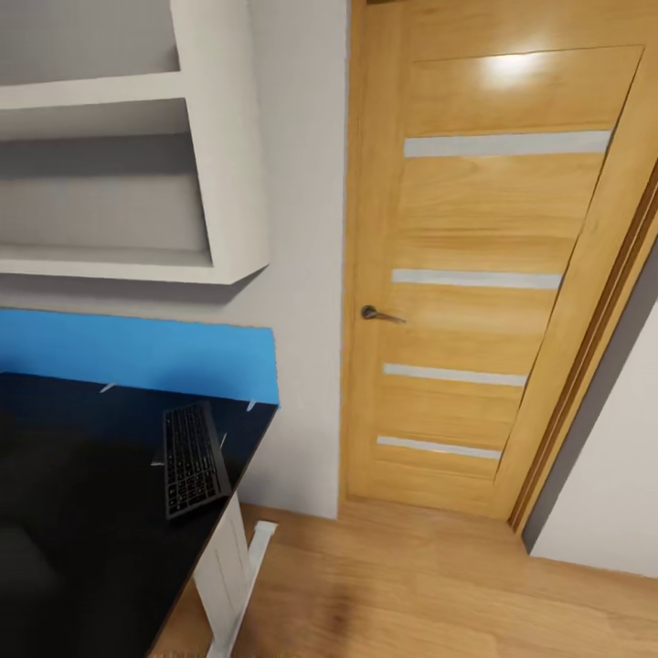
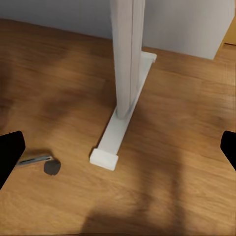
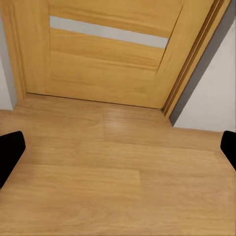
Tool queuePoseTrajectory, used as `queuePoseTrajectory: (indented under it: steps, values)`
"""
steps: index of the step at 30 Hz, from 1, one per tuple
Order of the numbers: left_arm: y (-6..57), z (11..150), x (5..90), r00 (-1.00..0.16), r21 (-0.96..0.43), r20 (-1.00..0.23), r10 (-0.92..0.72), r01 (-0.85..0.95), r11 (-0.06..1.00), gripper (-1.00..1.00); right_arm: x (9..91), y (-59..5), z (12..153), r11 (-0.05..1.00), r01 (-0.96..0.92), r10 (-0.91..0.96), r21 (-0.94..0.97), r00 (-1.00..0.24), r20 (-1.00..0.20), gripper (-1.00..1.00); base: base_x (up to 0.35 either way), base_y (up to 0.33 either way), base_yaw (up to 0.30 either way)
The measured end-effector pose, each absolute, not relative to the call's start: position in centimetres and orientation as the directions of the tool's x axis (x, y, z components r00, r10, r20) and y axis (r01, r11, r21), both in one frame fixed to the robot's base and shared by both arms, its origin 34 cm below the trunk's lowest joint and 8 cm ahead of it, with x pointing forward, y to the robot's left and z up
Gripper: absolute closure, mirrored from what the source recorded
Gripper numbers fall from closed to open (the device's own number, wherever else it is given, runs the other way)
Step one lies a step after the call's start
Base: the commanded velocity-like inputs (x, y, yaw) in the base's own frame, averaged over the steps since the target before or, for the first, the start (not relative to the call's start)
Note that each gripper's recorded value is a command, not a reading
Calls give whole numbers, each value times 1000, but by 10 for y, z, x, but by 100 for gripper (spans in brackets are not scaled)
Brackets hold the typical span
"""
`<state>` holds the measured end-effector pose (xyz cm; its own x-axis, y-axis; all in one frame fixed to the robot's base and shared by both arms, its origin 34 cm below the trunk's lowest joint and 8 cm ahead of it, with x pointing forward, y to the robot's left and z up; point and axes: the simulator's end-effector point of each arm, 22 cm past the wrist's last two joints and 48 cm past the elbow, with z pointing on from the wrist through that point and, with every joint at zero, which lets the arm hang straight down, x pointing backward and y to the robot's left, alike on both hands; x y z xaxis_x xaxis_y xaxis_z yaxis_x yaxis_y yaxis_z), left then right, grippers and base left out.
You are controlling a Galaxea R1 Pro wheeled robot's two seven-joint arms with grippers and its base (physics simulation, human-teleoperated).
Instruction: In the bedroom, organize the workspace by keeping the computer under the desk, ensuring the monitor is on the desk, placing the keyboard on the desk next to the monitor, placing the mouse on the desk next to the keyboard, moving the folder from the swivel chair onto the desk next to the mouse, stacking the notebook on top of the folder with the pen on top of the notebook, and positioning the swivel chair next to the desk.
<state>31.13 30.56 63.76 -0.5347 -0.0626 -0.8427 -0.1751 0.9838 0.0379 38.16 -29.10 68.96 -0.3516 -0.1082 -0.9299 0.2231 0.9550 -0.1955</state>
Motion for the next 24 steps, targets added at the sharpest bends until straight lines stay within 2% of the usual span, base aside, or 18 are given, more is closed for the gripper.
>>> queuePoseTrajectory:
  steps: [7, 20, 24]
  values:
    - [305, 637, 311, -535, 37, -842, -65, -176, 984, -100, 380, -301, 692, 942, 262, -109, -208, -349, -931, -100, 0, -34, 286]
    - [307, 638, 311, -535, 41, -842, -63, -179, 983, -100, 378, -294, 690, 945, 254, -107, -206, -355, -929, -100, 0, -278, 287]
    - [310, 632, 307, -562, 45, -824, -69, -186, 982, -100, 378, -287, 689, 948, 249, -100, -197, -357, -929, -100, -129, -173, 287]
